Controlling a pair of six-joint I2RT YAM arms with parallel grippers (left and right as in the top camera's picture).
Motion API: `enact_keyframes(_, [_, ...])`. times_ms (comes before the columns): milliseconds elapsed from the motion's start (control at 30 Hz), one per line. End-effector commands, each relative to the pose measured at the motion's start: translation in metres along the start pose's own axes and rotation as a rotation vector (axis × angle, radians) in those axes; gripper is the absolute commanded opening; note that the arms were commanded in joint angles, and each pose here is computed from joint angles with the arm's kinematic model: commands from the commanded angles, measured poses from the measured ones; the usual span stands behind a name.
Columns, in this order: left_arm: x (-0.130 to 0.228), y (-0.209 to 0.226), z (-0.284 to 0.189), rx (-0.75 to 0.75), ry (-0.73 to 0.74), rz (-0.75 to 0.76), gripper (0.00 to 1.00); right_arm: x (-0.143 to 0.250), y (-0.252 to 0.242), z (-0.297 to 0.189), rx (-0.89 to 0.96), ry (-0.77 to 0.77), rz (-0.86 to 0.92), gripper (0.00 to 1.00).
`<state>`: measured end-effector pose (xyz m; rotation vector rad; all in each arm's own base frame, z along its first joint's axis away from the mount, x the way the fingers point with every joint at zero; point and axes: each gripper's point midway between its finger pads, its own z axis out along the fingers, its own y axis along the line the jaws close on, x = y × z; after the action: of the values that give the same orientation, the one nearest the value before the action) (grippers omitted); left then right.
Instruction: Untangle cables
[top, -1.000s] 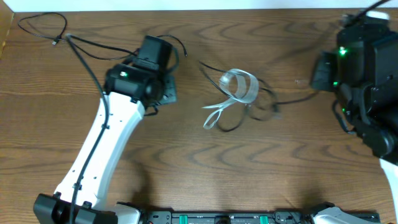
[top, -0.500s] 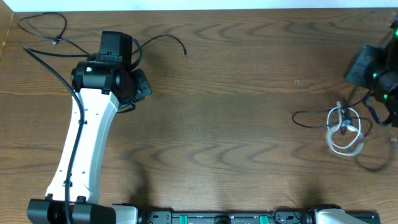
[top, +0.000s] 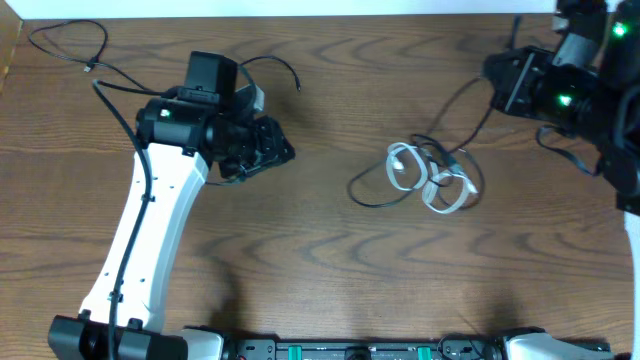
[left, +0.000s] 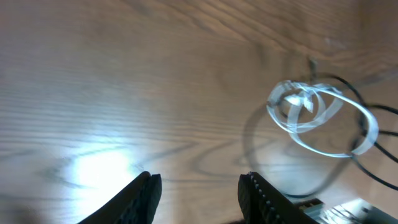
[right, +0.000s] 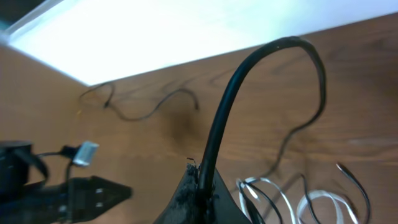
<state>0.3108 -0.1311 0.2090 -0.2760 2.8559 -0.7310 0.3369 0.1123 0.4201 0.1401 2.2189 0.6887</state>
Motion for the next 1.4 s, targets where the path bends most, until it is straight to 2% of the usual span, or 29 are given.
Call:
enact_keyframes(0, [0.008, -0.016, 0.003, 0.043, 0.026, -0.018, 0.46, 0.010, 0.025, 0.011, -0.100, 0.065, 0.015, 0.01])
enact_keyframes(233, [0.012, -0.032, 0.015, 0.053, 0.038, 0.037, 0.46, 0.023, 0.051, 0.031, -0.173, 0.122, -0.027, 0.01])
enact_keyframes(600, [0.032, -0.040, 0.061, 0.006, 0.173, 0.052, 0.46, 0.017, 0.079, 0.031, -0.274, 0.099, -0.010, 0.01])
enact_keyframes(900, [0.041, -0.075, 0.075, 0.092, 0.173, 0.215, 0.49, 0.025, 0.077, 0.032, -0.270, 0.135, 0.000, 0.01])
enact_keyframes(1133, [0.038, -0.090, 0.079, 0.109, 0.145, 0.084, 0.49, 0.028, 0.081, 0.032, -0.281, 0.147, -0.004, 0.01])
enact_keyframes(1367, [0.026, -0.077, 0.085, 0.021, 0.085, -0.139, 0.49, 0.034, 0.088, 0.031, -0.295, 0.160, -0.015, 0.01])
